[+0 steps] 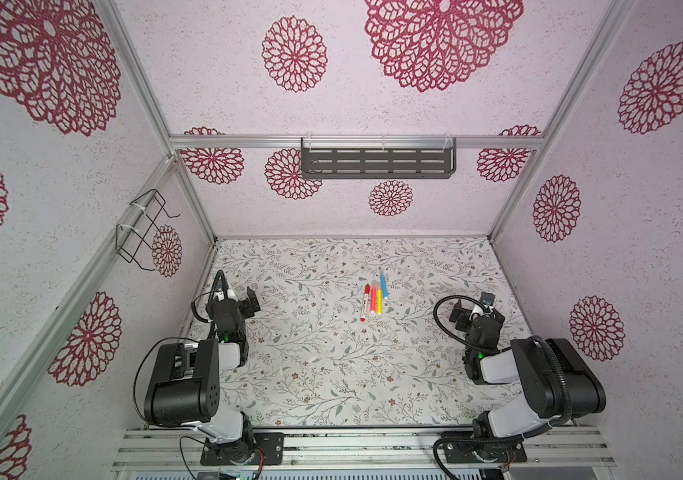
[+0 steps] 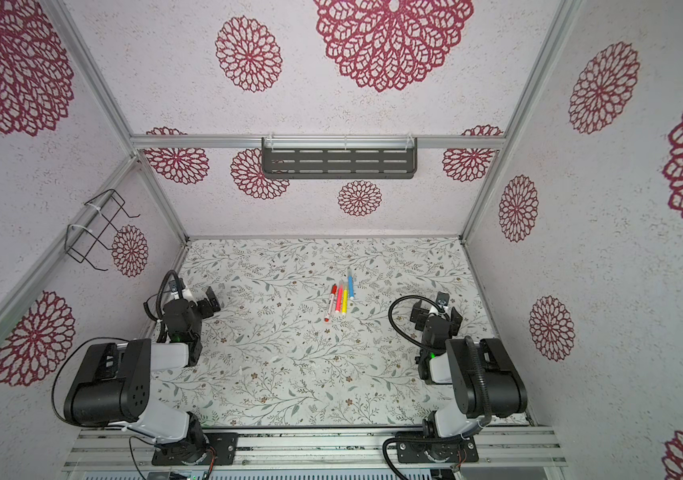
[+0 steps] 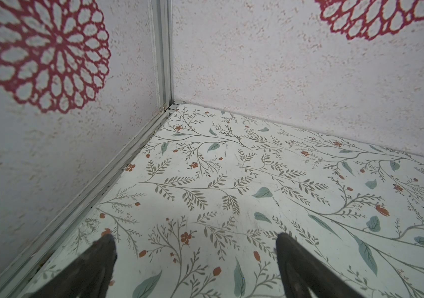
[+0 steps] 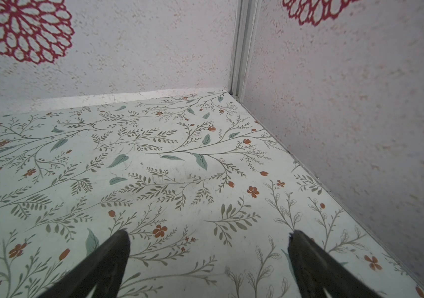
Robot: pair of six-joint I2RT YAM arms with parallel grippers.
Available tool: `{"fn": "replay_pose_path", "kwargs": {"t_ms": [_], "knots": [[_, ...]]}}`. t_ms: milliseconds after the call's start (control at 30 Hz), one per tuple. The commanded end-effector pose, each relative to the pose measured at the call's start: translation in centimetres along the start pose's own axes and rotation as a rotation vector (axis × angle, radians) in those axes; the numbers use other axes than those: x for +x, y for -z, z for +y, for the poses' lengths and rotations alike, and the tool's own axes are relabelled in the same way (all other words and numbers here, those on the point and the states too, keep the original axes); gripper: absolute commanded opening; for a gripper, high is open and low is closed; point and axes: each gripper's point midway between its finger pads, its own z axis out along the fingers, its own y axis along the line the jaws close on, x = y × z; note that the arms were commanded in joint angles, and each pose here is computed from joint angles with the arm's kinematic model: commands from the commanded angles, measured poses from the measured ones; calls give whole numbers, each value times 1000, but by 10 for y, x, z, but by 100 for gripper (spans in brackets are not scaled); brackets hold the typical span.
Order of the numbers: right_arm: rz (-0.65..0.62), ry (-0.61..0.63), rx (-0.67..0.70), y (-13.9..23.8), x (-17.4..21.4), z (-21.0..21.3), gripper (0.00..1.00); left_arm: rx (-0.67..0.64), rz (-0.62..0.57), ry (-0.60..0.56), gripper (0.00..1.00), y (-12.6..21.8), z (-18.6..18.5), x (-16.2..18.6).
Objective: Insert the pens into the pen caps
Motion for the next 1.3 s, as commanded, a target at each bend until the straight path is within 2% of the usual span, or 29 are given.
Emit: {"fn": "replay_pose_path", "kwargs": {"t_ms": [0,1267], "knots": [[-40,-3,2,2,-12,0,99,13,-5,-18,99,2,-3,-1],[-41,5,-4,2,-12,2,99,12,-5,-18,99,2,-2,-1]]}}
